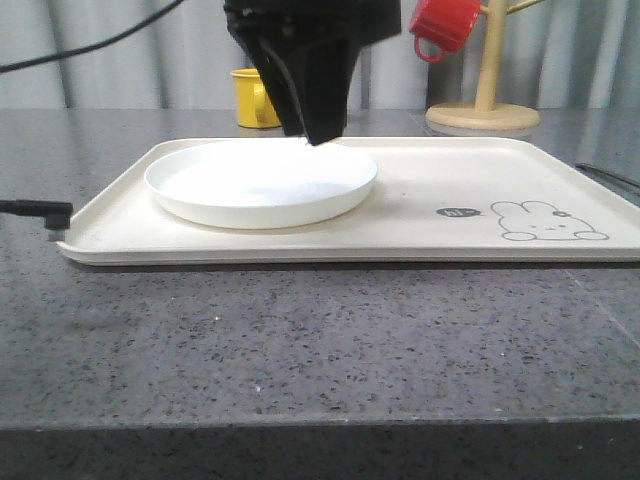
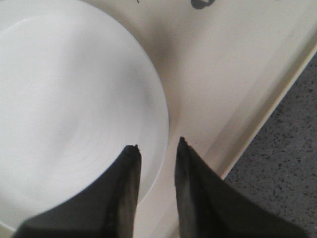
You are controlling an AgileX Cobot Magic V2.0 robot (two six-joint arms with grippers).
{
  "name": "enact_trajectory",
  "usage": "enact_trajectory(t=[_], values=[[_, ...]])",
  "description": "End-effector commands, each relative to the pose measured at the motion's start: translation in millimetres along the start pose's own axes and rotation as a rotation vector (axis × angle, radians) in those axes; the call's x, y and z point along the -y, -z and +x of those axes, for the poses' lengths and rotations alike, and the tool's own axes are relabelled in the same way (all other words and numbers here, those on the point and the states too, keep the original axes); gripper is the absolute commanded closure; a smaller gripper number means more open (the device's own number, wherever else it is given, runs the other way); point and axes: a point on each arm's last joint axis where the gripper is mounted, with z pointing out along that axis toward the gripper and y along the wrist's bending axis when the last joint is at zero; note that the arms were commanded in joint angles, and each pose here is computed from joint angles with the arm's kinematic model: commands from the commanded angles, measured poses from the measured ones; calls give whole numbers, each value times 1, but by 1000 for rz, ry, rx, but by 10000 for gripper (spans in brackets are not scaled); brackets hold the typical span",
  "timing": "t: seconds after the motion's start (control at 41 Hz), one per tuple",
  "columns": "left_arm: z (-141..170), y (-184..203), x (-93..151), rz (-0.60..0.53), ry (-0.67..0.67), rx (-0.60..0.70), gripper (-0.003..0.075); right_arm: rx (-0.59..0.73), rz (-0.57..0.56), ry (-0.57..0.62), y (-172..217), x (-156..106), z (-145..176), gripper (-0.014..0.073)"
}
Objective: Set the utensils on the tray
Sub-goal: 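Open the left gripper and withdraw it from the plate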
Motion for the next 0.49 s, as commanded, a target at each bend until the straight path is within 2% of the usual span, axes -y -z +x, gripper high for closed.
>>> enact_trajectory(t=[0.0,0.073,0.268,0.464], values=[[8,46,-7,-22,34,74,669,104,8,5,1,0,-18,5],[12,51,-12,-30,49,81,737,104,8,5,1,0,-18,5],[39,60,-30,-49,147,62,738,104,8,5,1,0,-18,5],[88,66,-52,-82,288,14,738,104,8,5,1,0,-18,5]])
